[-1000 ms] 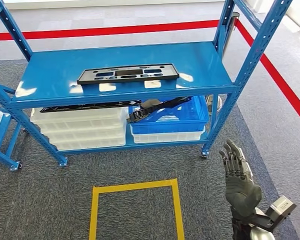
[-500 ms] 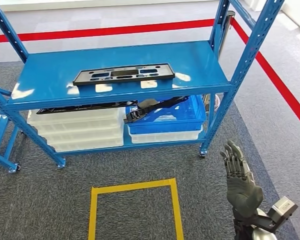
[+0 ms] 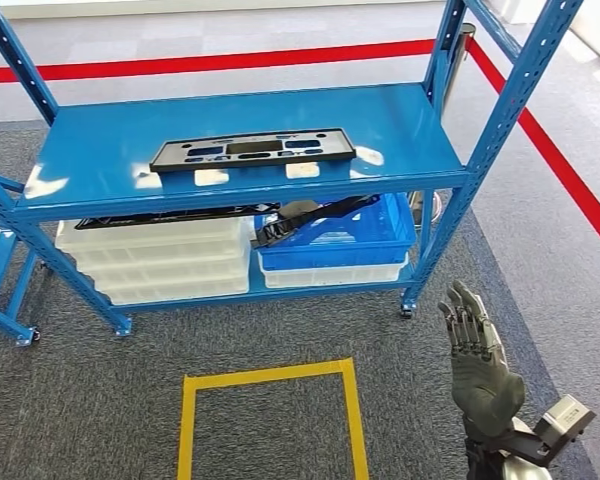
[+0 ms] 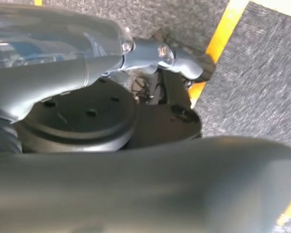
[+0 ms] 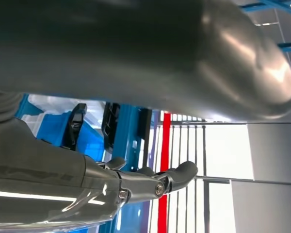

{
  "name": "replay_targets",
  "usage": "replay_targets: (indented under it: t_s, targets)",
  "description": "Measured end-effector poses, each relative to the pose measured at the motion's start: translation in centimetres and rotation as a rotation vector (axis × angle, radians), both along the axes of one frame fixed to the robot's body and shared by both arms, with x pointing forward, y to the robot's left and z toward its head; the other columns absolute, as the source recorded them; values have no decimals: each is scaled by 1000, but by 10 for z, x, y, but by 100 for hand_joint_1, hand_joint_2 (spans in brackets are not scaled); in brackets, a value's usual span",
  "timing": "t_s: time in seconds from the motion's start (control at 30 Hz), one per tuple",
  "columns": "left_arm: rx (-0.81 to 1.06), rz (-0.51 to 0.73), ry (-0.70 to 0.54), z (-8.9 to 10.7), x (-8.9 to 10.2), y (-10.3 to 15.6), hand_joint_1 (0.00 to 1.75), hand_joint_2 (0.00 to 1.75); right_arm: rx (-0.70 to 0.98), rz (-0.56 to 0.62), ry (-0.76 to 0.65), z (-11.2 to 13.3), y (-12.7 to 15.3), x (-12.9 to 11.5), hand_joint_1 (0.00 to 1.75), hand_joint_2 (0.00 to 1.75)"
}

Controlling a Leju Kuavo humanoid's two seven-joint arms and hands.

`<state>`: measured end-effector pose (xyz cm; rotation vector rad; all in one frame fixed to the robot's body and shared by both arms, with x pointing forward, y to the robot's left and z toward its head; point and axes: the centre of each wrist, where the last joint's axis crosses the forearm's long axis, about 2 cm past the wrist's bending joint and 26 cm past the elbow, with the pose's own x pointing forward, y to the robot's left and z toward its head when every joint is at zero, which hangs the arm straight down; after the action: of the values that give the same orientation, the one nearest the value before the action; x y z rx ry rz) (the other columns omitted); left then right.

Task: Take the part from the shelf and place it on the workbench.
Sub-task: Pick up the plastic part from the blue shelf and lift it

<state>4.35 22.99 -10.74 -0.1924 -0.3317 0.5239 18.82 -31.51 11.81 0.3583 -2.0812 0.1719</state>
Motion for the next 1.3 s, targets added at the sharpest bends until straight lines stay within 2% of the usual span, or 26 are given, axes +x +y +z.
replay_targets:
  t_s: [1.3]
  targets:
    - [8, -1, -10, 0, -1, 1, 0, 175, -29, -5, -2, 0, -3, -5, 0, 0]
